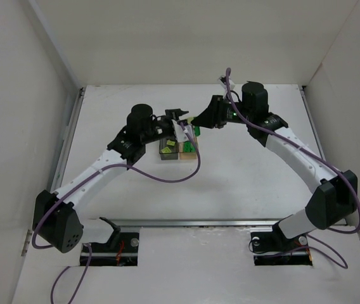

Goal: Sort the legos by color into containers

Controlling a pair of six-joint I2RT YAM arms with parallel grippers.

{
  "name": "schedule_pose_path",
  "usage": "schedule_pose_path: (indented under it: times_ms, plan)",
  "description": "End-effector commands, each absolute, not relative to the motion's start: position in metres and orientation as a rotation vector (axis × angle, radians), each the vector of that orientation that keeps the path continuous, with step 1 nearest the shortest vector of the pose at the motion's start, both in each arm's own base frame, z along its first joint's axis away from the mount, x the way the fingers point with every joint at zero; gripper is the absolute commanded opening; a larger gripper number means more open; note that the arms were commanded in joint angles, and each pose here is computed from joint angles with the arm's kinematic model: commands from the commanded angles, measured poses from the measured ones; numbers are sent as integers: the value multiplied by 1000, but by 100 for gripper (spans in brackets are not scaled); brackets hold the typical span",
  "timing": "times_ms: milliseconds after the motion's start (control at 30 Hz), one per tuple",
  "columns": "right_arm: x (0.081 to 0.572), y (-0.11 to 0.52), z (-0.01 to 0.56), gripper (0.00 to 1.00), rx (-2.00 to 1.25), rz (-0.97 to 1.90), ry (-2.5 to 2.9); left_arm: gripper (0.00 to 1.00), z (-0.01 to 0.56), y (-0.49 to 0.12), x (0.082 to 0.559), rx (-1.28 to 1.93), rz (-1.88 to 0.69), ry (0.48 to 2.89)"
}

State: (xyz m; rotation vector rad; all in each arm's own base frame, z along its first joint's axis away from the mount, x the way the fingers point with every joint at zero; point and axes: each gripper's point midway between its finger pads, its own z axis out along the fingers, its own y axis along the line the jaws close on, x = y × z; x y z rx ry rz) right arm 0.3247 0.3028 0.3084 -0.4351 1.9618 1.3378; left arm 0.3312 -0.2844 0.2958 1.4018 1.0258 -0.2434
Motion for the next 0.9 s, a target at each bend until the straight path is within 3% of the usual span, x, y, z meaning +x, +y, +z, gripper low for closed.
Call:
schedule_pose_path:
  times_ms: [0,167,300,433,600,700,733,867]
  plan:
    - [314,304,327,0,-476,1369,1894,47,339,-291,325,1356,-259,922]
    - [314,304,325,0,-476,1369,1894,47,337,-296,317,1379,-313,903]
    - [314,304,325,0,-476,1369,1894,57,336,-298,314,1375,-339,911]
    - [314,304,325,0,-476,1369,1894,58,342,-297,313,1363,-338,901]
    - [313,305,329,0,-486,1377,1883,26,342,-297,313,1358,-347,908]
    - [311,305,329,0,-503,1377,1877,13,342,-297,312,1354,-354,915]
    - [311,305,329,0,-503,1377,1877,2,342,-297,312,1354,-354,915]
    - [309,305,320,0,-512,1381,1895,0,334,-293,315,1368,-338,959]
